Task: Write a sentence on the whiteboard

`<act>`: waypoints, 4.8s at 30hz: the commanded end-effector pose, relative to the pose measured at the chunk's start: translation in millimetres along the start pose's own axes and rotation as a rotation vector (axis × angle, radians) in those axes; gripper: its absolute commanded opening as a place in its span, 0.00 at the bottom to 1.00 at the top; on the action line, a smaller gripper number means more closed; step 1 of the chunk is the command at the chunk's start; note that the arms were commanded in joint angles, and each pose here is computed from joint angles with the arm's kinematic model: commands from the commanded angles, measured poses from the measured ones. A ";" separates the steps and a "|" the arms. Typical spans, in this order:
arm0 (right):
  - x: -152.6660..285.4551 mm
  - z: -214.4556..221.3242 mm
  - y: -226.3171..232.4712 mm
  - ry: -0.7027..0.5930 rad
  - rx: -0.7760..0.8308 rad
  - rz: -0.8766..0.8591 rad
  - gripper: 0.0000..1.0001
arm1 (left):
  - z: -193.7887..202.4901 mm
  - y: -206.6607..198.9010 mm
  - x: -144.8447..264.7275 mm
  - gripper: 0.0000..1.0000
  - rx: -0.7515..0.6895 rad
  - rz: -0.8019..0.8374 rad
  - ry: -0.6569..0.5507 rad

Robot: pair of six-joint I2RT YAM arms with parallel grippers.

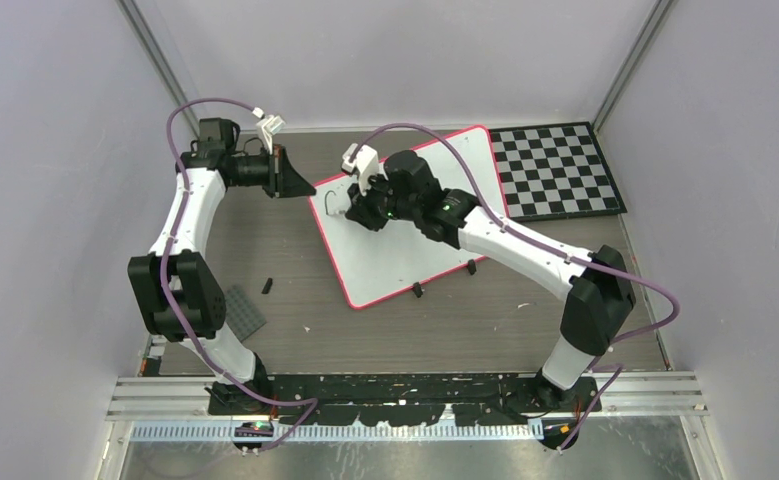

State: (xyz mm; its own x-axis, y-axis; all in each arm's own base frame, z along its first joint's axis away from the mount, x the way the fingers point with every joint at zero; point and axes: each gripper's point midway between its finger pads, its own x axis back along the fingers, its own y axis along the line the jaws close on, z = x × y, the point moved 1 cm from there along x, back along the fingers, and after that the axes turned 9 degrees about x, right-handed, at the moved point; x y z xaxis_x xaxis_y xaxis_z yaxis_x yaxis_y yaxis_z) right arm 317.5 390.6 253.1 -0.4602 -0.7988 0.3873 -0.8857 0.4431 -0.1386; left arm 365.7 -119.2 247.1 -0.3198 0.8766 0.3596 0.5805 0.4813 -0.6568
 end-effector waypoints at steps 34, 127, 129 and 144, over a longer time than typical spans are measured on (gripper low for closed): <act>16.4 -32.3 -14.0 -0.076 0.026 0.013 0.00 | 1.7 -10.2 1.9 0.00 -0.008 0.028 0.022; 43.7 -19.3 -25.0 -0.050 0.026 -0.017 0.00 | -0.9 -11.9 -17.5 0.00 0.000 0.070 0.030; 41.9 -19.6 -27.5 -0.050 0.027 -0.003 0.00 | -0.3 -12.9 -17.4 0.00 -0.002 0.071 0.031; 28.2 -12.7 -26.8 -0.024 0.037 -0.001 0.00 | 0.6 -14.2 -16.3 0.00 -0.009 0.068 0.035</act>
State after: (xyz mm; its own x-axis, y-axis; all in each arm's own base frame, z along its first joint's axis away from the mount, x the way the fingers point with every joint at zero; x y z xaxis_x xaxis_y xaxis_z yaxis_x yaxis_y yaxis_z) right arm 324.1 353.4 259.9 -0.4447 -0.7933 0.4158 -0.8922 0.4329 -0.1285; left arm 364.1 -140.4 247.8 -0.2472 0.9113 0.3293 0.5855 0.4112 -0.6986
